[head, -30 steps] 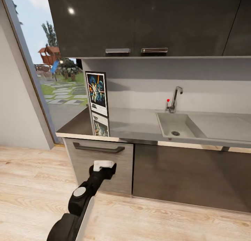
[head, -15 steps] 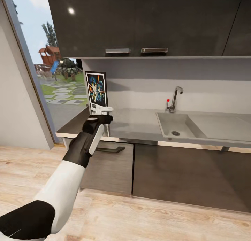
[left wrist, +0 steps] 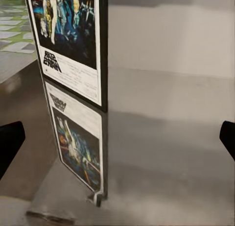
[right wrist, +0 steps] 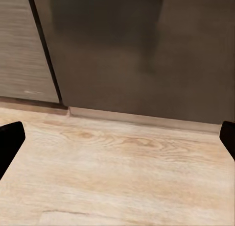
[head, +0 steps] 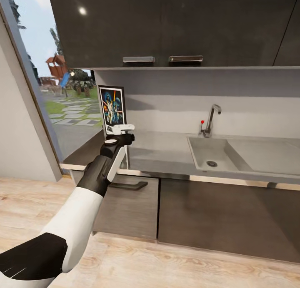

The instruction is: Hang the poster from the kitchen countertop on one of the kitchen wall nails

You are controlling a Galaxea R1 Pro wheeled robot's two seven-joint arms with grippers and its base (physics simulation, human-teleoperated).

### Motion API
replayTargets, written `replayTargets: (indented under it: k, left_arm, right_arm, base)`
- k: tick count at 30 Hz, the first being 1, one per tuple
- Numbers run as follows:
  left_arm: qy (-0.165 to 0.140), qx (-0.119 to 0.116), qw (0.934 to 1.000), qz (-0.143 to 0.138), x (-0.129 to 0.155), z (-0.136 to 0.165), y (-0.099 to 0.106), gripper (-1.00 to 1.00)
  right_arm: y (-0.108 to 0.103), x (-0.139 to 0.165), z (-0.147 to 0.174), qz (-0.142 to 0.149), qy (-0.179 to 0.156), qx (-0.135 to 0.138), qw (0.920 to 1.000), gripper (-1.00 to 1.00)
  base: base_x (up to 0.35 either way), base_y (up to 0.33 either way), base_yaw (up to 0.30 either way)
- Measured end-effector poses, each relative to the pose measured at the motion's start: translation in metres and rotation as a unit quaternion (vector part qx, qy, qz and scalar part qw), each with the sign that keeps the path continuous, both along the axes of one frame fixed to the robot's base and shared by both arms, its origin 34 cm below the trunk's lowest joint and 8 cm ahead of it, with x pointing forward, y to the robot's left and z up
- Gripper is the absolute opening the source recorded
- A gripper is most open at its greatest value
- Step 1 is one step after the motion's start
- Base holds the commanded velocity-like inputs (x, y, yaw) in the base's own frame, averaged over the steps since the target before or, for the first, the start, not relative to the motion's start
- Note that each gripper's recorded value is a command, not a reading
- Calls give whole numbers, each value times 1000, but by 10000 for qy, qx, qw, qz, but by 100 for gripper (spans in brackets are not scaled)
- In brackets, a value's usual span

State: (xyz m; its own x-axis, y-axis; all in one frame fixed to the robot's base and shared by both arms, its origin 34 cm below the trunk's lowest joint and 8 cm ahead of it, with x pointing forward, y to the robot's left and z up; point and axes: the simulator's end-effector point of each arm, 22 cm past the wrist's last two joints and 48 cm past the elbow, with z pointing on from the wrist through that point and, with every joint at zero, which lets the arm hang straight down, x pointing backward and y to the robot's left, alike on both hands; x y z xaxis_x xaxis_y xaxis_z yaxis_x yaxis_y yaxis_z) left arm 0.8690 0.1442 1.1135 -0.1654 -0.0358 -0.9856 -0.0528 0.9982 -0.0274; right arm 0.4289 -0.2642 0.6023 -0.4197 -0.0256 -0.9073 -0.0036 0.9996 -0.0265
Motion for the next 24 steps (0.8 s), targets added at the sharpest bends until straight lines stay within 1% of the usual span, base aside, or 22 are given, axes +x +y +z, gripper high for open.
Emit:
replayTargets:
  k: [10,15,19,20,22,24]
  left_arm:
    - [11,-10,10000,12,0,-1,1,100]
    - [20,3,10000,70,1,-2,4,100]
    - [24,49,9994,336,-1,-2,15,100]
    - [23,77,9989,471,-2,-1,21,100]
    - [15,107,9980,615,-3,0,27,100]
    - [12,114,9977,672,-3,0,30,100]
  right_arm:
    - [0,-6,-6,-4,94,-7,10000,100]
    - [0,-7,-7,-1,111,-8,9999,100]
    - [0,-8,-7,1,112,-10,9999,100]
    - [0,-8,-7,2,113,-10,9999,100]
    - [0,-8,-7,2,112,-10,9999,100]
    - [0,-7,-7,2,112,-10,9999,100]
  base:
    - [328,-81,0]
    - [142,-26,0]
    - [220,-68,0]
    - [271,-82,0]
    - [226,-52,0]
    - [149,-33,0]
